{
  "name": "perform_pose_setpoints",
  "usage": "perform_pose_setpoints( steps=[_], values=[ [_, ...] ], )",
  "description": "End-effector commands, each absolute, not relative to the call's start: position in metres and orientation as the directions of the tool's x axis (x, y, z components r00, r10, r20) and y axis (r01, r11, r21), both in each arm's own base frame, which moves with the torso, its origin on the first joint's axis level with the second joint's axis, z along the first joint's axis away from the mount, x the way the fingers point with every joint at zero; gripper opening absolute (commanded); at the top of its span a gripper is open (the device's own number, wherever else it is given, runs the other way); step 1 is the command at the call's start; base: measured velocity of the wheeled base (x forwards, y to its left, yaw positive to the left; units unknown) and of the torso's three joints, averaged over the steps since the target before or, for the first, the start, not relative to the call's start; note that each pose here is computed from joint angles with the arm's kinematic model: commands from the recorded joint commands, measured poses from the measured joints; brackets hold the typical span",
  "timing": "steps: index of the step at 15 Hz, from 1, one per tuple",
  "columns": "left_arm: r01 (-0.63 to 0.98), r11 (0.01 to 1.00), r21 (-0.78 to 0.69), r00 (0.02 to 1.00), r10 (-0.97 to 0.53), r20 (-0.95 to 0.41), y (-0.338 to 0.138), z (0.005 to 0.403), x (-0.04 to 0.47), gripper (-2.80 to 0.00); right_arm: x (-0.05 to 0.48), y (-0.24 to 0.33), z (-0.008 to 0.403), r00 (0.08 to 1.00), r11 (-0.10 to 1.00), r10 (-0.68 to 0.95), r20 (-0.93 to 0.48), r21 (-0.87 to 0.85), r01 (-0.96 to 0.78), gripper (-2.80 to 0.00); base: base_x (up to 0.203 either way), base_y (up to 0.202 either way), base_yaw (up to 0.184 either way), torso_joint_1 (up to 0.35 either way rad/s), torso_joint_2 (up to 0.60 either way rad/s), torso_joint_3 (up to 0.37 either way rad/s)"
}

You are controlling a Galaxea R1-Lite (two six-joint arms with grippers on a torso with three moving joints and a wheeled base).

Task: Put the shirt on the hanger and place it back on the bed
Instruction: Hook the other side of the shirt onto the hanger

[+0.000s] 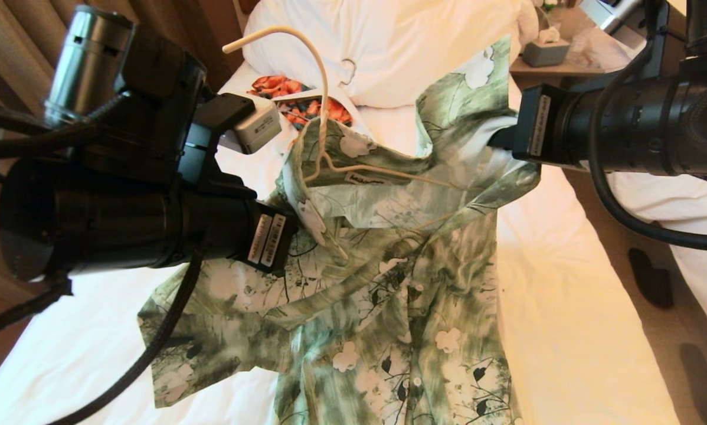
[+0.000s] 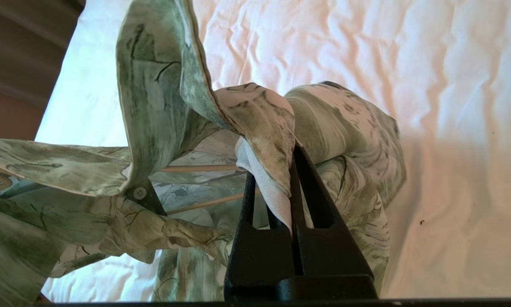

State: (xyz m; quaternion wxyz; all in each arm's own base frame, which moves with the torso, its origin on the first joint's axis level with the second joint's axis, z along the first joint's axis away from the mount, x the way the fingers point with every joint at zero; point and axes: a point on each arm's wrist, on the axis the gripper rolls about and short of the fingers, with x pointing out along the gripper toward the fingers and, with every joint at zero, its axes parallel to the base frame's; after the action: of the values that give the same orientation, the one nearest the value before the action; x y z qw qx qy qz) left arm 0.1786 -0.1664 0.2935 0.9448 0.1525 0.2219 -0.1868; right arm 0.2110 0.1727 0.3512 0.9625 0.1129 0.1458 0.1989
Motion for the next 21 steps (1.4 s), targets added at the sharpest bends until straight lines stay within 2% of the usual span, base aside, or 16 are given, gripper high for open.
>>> perform_pose_setpoints(
  steps=[1,12,21],
  values=[
    [0.406,0.890,0.208,0.836,-0.270,-0.478,-0.163,0.293,0.180,-2.80,0.214,0.175,0.347,0.876,0.899,0.411,-0.253,0.271,-0.344,-2.80,0.000,0.000,0.000,0.000,0.00,0.000],
    [0.362,0.904,0.226,0.849,-0.220,-0.480,-0.173,0.291,0.203,-2.80,0.205,0.186,0.346,0.855,0.882,0.453,-0.254,0.268,-0.388,-2.80,0.000,0.000,0.000,0.000,0.00,0.000],
    [0.450,0.864,0.228,0.811,-0.288,-0.509,-0.185,0.287,0.179,-2.80,0.206,0.185,0.351,0.865,0.888,0.457,-0.207,0.169,-0.429,-2.80,0.000,0.000,0.000,0.000,0.00,0.000]
  ],
)
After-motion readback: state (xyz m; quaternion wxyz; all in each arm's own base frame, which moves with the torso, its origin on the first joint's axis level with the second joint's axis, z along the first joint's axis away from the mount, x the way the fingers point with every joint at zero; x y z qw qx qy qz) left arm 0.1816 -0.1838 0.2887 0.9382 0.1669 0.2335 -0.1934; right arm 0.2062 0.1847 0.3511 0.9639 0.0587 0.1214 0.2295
